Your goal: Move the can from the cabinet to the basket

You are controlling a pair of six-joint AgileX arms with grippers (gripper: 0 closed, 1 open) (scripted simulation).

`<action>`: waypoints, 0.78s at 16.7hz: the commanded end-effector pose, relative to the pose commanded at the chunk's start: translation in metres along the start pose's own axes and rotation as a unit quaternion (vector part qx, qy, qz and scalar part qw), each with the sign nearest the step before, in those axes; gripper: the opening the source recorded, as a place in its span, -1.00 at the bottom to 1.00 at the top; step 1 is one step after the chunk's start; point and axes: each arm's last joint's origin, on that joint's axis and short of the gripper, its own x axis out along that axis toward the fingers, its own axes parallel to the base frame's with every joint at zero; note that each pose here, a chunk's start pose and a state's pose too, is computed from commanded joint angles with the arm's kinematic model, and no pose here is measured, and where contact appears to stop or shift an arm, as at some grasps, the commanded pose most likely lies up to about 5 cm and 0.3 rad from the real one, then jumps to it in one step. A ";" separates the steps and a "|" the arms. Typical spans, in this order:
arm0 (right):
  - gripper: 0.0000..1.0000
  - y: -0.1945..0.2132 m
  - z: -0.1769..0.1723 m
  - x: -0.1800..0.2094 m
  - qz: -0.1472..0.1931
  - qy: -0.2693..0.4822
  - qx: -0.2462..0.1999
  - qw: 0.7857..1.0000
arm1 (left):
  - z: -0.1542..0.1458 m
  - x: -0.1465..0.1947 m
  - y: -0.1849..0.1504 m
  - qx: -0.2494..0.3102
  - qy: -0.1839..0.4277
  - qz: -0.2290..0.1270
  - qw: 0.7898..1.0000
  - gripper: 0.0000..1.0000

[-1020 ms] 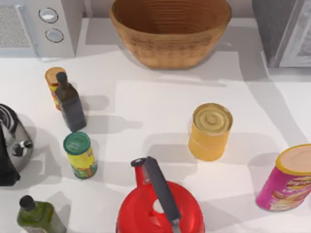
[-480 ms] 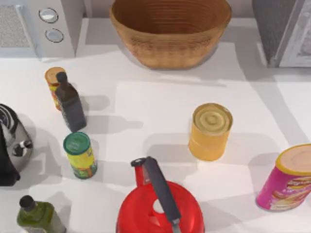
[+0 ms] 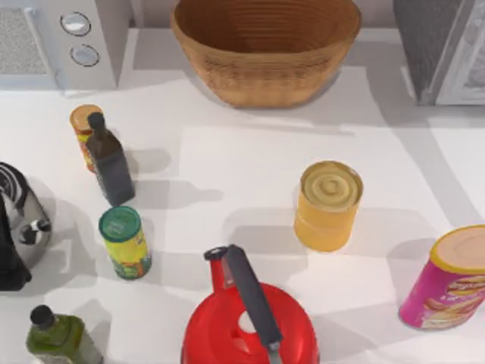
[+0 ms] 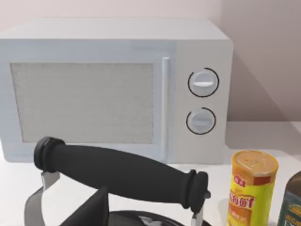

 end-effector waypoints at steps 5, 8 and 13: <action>-0.06 0.000 0.000 0.000 0.000 0.000 0.000 1.000 | 0.000 0.000 0.000 0.000 0.000 0.000 1.000 1.00; -0.51 0.000 0.000 0.000 0.000 0.000 0.000 1.000 | 0.000 0.000 0.000 0.000 0.000 0.000 1.000 1.00; -1.00 0.000 0.000 0.000 0.000 0.000 0.000 1.000 | 0.000 0.000 0.000 0.000 0.000 0.000 1.000 1.00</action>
